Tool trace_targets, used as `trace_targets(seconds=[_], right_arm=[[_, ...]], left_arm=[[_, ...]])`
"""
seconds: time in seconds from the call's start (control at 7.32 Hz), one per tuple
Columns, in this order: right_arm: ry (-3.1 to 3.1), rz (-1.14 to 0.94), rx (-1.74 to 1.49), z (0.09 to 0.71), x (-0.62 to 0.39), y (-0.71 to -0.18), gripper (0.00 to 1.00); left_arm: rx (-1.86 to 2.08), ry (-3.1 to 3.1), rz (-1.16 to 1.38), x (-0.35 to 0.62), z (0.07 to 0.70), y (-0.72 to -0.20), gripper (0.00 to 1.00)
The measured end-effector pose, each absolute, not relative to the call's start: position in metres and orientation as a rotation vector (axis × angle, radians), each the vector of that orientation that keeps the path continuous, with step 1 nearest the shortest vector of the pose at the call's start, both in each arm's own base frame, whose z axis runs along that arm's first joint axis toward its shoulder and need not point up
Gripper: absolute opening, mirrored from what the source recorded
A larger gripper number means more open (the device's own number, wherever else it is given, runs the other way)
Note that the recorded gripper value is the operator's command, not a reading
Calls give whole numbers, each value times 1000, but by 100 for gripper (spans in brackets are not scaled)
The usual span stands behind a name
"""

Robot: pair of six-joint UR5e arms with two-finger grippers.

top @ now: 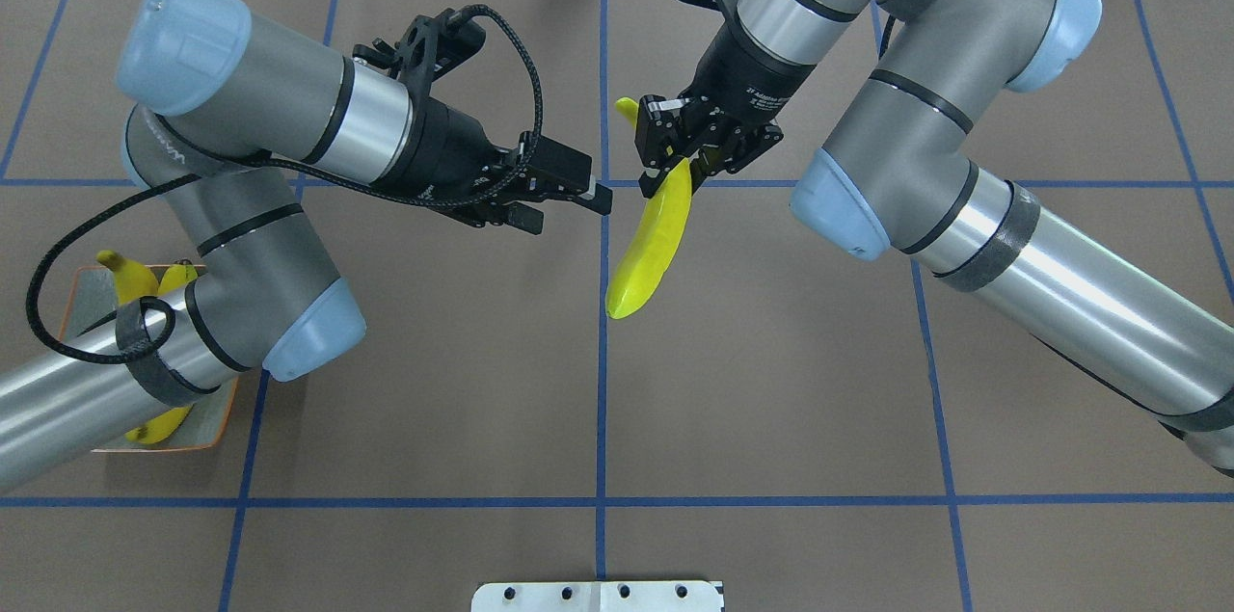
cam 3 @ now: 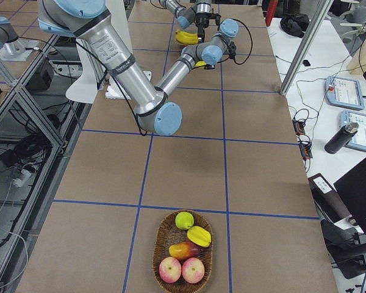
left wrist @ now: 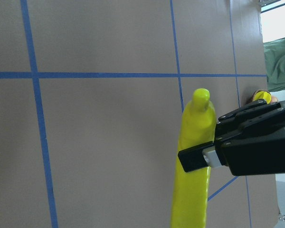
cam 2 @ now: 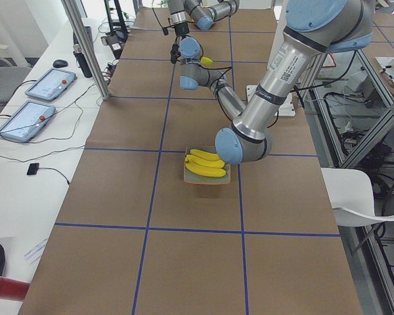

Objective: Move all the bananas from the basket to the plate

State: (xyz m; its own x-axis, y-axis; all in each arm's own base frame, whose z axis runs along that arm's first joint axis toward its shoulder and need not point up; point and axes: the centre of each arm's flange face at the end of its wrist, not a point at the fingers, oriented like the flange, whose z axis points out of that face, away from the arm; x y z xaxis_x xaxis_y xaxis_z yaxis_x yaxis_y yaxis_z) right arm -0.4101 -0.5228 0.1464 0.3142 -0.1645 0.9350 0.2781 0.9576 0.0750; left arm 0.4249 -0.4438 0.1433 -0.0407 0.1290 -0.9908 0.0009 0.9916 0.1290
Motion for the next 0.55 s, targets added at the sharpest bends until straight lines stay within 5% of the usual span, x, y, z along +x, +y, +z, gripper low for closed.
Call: trace_targets(seconds=[0.55], right_arm=[[-1228, -280, -111, 130, -411, -521, 0]], left_arm=[[85, 1623, 110, 444, 140, -427, 100]])
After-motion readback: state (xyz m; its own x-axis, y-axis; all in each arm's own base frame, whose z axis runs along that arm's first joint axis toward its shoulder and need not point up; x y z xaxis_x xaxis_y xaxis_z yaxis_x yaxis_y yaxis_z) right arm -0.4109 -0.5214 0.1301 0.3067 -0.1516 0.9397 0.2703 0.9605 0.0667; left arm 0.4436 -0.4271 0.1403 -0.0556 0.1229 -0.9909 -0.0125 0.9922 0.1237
